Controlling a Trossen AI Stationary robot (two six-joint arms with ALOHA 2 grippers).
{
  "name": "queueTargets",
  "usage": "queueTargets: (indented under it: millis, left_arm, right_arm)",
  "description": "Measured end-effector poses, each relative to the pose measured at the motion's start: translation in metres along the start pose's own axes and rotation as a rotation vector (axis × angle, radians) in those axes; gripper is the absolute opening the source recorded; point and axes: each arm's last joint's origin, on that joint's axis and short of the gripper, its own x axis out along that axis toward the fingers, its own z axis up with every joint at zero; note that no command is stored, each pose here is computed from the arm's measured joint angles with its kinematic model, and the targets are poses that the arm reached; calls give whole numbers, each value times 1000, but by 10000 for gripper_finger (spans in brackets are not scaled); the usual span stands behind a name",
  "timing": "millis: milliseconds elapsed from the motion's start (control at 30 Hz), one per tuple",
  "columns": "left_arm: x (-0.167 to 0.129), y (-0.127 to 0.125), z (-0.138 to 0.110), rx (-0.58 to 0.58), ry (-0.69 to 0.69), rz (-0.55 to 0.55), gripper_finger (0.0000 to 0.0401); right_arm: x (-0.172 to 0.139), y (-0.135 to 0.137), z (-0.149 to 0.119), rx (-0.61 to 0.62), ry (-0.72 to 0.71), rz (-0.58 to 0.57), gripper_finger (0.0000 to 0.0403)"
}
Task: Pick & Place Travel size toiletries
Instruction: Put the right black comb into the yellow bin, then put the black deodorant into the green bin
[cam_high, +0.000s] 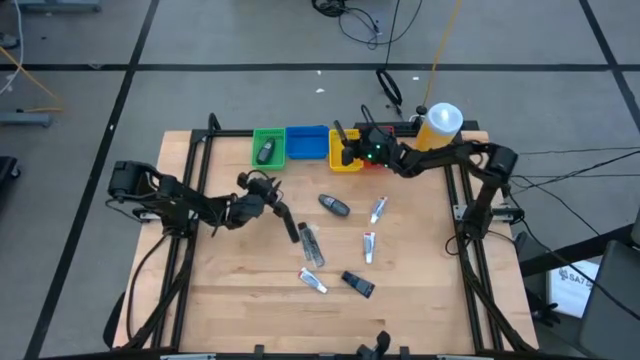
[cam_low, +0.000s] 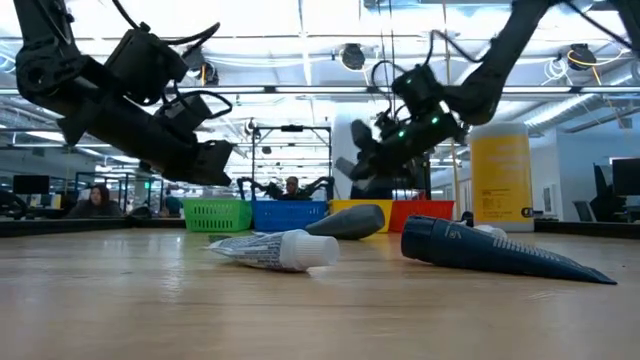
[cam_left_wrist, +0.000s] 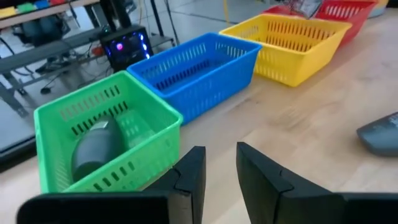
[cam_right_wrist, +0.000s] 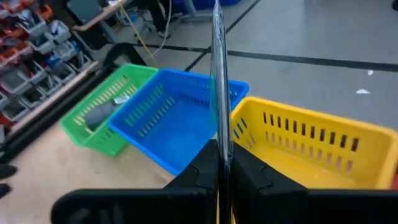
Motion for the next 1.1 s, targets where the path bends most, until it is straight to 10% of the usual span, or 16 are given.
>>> queueTargets:
  millis: [433, 833, 1100]
  left_arm:
    - [-3, -2, -4, 7, 21, -13, 93]
    - [-3, -3, -3, 83, 15, -16, 93]
    - [-3, -7, 6, 129, -49, -90, 93]
  right_arm:
    - [15, -7, -16, -6, 109, -109, 39]
    - [12, -8, -7, -73, 81, -100, 168]
    - [-22, 47, 12, -405, 45, 251, 198]
